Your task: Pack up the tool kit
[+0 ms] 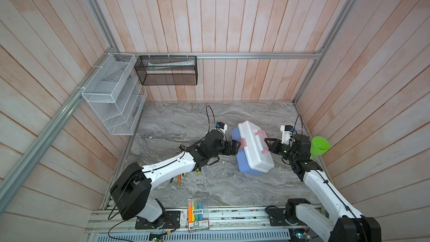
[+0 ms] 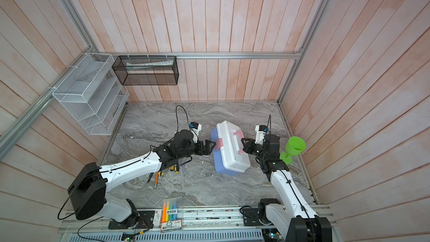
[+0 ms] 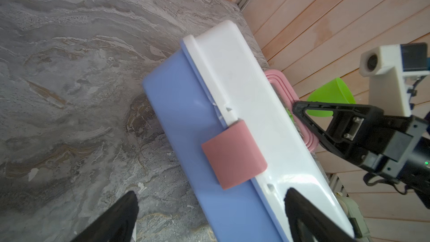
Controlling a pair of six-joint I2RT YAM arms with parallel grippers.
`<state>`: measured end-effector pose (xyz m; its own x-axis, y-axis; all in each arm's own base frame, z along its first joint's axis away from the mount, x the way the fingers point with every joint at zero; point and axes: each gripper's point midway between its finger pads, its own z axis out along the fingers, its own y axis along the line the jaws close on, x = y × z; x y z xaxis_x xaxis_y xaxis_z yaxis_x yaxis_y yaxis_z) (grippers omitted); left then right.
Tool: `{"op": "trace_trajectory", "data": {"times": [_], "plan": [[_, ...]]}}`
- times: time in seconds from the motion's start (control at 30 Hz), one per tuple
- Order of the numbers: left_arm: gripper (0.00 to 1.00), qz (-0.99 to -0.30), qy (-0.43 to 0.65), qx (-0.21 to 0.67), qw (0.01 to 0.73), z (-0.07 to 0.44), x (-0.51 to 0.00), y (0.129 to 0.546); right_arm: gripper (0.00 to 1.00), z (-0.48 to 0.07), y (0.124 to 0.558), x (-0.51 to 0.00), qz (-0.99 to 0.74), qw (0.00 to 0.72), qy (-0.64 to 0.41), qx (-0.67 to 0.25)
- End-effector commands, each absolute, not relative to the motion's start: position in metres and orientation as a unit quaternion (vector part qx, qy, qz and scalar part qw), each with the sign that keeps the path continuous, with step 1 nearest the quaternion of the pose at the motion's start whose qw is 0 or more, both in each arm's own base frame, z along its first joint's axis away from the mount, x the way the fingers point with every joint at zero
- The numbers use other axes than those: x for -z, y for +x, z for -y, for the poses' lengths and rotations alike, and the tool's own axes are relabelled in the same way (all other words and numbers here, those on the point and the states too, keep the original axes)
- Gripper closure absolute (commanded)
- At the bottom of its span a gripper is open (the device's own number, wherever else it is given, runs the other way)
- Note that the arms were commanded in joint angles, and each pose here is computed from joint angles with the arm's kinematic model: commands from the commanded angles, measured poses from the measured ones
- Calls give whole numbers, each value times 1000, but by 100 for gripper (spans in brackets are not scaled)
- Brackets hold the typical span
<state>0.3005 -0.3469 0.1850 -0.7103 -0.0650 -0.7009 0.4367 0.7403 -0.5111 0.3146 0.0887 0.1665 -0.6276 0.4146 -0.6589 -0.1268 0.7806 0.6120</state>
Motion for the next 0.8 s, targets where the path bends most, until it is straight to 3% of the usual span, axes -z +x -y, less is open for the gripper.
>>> {"op": "trace_trajectory", "data": {"times": [0.0, 0.2, 0.47, 0.77], "plan": [[0, -849, 122, 343, 382, 352, -199, 305, 100, -63, 277, -92, -910, 318, 138, -229], [0, -841, 138, 375, 364, 372, -208, 305, 100, -63, 276, -96, -912, 307, 146, -228], [0, -853, 125, 353, 364, 372, -226, 314, 100, -98, 285, -112, -902, 335, 71, -262], [0, -896, 88, 325, 290, 374, -221, 313, 100, -140, 297, -138, -889, 339, 25, -308]]}}
